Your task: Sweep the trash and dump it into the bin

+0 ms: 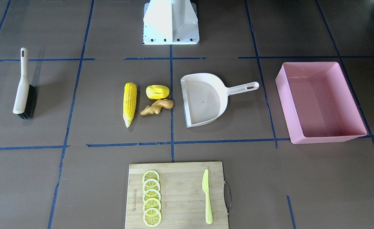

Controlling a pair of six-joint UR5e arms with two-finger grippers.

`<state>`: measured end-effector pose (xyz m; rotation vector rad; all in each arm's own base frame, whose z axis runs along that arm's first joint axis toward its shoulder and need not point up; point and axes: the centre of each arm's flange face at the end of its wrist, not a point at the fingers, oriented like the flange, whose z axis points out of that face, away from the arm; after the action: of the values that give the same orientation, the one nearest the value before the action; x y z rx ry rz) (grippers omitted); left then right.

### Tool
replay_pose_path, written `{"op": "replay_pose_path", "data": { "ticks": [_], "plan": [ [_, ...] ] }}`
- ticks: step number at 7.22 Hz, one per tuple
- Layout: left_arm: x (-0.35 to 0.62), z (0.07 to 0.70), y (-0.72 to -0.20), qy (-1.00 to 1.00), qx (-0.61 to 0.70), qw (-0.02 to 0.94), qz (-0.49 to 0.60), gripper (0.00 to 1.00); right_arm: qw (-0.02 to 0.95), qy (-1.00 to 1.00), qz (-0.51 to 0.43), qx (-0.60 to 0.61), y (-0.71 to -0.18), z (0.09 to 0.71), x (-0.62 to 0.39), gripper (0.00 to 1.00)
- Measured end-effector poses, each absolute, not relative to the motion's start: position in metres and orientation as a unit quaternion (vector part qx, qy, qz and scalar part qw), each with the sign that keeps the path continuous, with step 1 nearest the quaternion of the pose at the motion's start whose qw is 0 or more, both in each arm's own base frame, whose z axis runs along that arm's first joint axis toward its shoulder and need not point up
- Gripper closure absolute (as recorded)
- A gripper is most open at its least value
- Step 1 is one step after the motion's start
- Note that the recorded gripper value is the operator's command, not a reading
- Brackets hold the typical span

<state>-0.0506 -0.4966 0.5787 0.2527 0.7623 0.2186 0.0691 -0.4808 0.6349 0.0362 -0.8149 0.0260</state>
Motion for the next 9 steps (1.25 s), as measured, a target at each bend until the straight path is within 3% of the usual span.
{"op": "replay_pose_path", "data": {
  "ticks": [5,9],
  "plan": [
    [0.014,0.493,-0.504,0.405,0.215,0.864,0.207,0.00,0.908,-0.418,-0.004,0.036,-0.483,0.602,0.054,0.00],
    [0.054,0.475,-0.497,0.432,0.211,0.841,0.248,0.00,0.919,-0.393,0.012,0.022,-0.430,0.514,-0.025,0.00]
  ]
}}
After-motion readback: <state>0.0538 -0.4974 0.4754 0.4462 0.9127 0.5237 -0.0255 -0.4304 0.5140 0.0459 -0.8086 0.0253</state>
